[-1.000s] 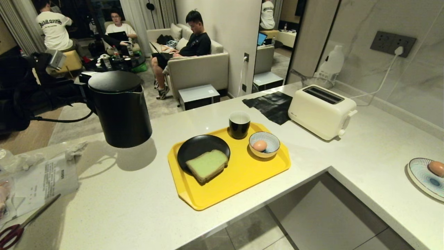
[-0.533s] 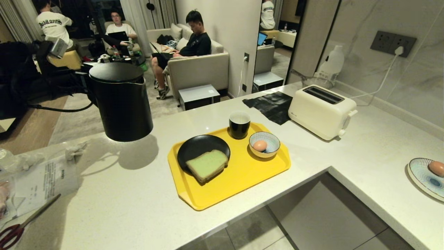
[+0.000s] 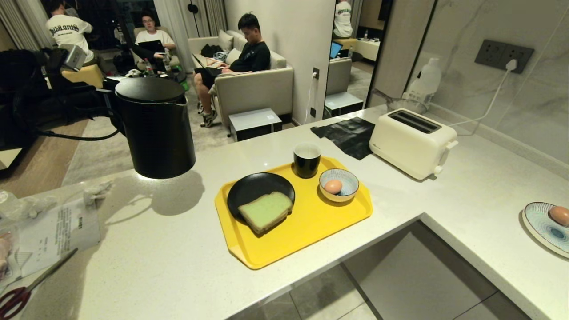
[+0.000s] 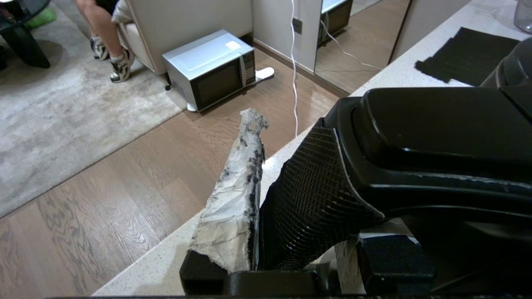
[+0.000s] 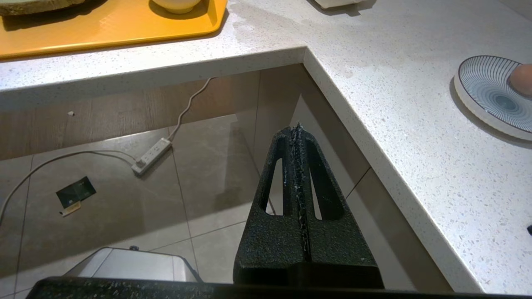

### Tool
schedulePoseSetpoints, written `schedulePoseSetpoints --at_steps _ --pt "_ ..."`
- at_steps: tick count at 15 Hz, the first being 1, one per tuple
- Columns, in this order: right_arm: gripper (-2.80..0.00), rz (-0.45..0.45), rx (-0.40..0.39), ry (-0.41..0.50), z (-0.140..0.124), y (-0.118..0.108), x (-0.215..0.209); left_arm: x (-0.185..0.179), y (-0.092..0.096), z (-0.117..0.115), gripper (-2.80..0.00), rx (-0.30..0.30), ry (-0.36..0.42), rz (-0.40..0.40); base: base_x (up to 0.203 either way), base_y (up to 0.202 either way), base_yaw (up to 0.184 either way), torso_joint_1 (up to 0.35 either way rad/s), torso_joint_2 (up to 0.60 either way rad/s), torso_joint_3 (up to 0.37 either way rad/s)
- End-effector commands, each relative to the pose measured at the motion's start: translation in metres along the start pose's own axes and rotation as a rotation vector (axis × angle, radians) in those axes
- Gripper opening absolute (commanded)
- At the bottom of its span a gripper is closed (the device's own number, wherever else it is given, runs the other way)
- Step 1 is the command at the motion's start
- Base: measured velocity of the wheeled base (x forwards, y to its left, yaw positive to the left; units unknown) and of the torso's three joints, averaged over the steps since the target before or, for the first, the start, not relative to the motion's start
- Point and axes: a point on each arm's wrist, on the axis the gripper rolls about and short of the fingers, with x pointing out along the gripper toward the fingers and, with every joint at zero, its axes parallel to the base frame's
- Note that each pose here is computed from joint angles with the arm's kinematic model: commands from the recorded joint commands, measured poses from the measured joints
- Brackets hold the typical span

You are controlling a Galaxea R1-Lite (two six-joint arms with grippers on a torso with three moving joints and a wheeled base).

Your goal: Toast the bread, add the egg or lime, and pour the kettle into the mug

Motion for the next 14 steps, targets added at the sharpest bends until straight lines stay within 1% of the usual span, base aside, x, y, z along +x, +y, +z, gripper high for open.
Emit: schedulePoseSetpoints --at_steps 1,4,11,14 --pt "-2.80 0.001 0.000 0.002 0.0000 0.0000 0.0001 -0.0052 -0.0023 0.0058 -2.80 0.003 0.001 -0.001 0.000 0.000 0.000 0.000 0.00 0.000" --pt "-2.80 0.001 0.000 0.002 0.0000 0.0000 0.0001 -0.0098 -0.0059 0.0067 -2.80 0.006 0.023 -0.005 0.000 0.000 0.000 0.000 0.00 0.000" --pt "-2.80 0.001 0.000 0.002 0.0000 0.0000 0.0001 -0.0100 -0.0063 0.0057 -2.80 0.008 0.027 -0.003 0.000 0.000 0.000 0.000 0.00 0.000" --pt "-2.80 0.001 0.000 0.002 0.0000 0.0000 0.0001 -0.0073 -0.0069 0.0035 -2.80 0.018 0.034 0.017 0.000 0.000 0.000 0.000 0.00 0.000"
